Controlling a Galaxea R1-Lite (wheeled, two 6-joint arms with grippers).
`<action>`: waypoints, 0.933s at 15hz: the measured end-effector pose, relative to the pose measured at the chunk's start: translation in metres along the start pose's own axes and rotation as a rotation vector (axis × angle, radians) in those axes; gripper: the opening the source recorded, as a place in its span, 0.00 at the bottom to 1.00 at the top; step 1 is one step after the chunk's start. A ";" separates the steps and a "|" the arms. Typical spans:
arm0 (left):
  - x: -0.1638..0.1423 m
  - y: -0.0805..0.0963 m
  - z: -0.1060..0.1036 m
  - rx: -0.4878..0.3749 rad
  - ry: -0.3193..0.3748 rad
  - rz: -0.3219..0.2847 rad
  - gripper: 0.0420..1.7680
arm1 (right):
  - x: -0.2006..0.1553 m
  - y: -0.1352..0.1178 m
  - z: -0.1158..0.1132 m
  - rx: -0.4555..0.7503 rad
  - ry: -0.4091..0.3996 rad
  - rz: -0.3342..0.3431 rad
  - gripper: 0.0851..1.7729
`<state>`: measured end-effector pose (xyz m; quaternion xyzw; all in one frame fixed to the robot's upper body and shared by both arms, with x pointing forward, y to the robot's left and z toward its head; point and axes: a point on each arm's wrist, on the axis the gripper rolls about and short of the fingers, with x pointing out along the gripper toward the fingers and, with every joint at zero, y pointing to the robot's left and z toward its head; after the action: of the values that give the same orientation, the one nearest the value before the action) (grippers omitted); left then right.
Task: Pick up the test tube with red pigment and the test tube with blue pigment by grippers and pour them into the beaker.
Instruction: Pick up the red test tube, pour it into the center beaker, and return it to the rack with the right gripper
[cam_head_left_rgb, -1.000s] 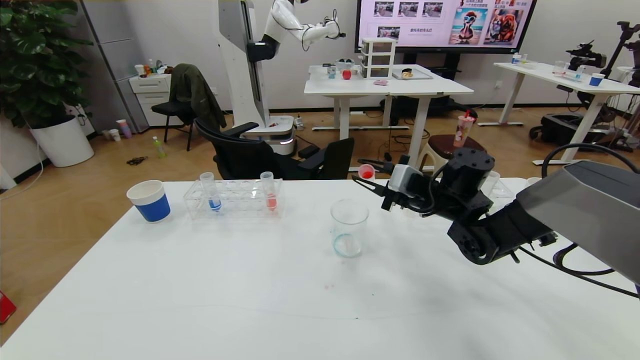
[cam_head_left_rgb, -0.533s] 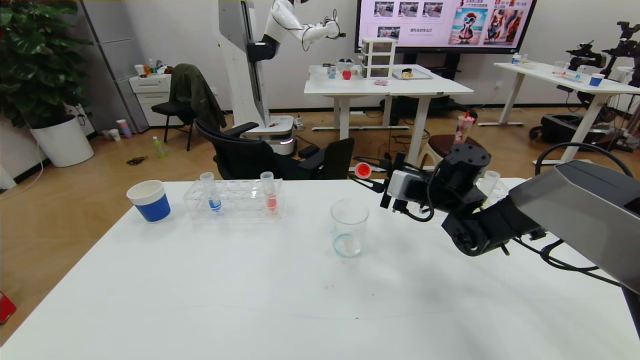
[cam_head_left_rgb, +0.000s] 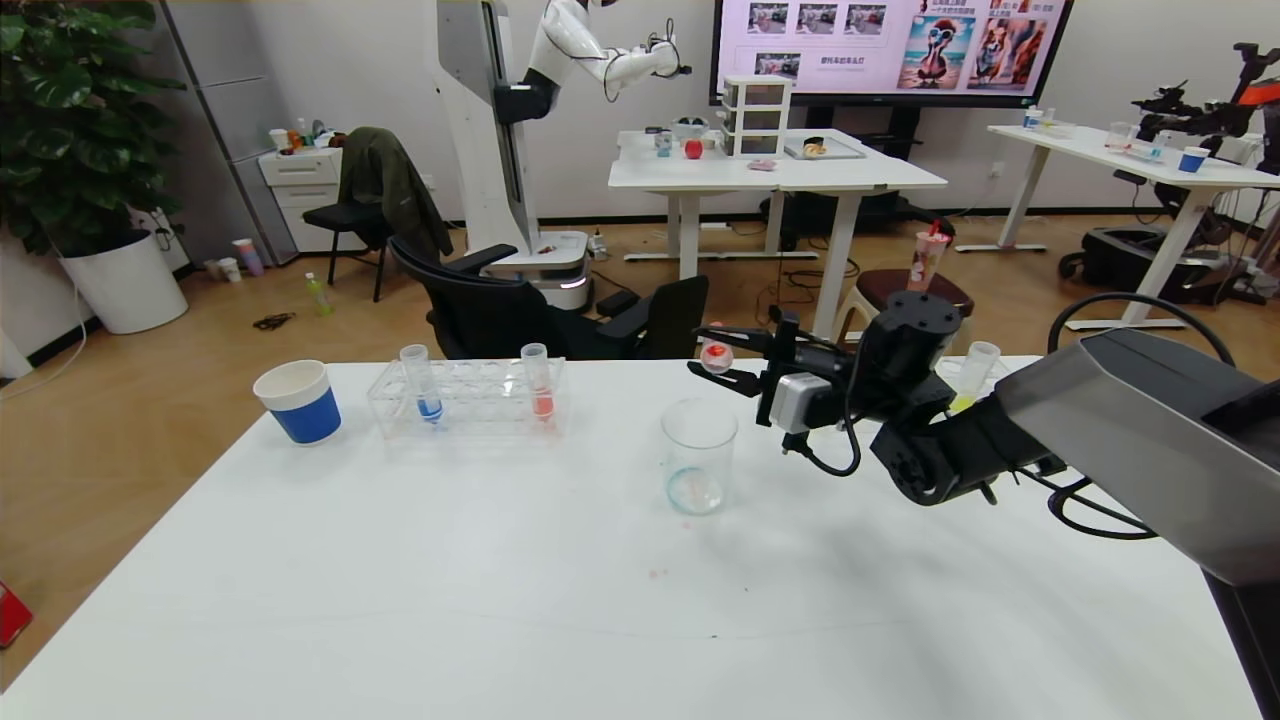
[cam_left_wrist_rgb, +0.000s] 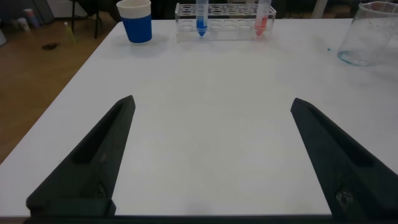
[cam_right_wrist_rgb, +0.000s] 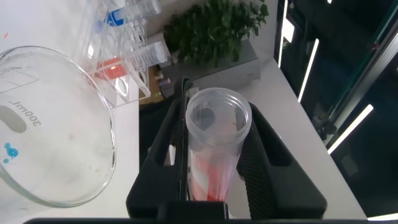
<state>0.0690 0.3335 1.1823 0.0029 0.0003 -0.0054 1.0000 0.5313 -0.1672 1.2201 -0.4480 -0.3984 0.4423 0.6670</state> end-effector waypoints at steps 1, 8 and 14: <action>0.000 0.000 0.000 0.000 0.000 0.000 0.99 | 0.002 -0.002 -0.002 -0.025 -0.009 -0.001 0.26; 0.000 0.000 0.000 0.000 0.000 0.000 0.99 | 0.009 -0.009 -0.009 -0.142 -0.035 -0.021 0.26; 0.000 0.000 0.000 0.000 0.000 0.000 0.99 | 0.012 -0.014 -0.013 -0.246 -0.064 -0.030 0.26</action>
<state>0.0690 0.3335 1.1822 0.0031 0.0005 -0.0052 1.0000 0.5506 -0.1621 1.2315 -0.5059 -0.4775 0.3942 0.6005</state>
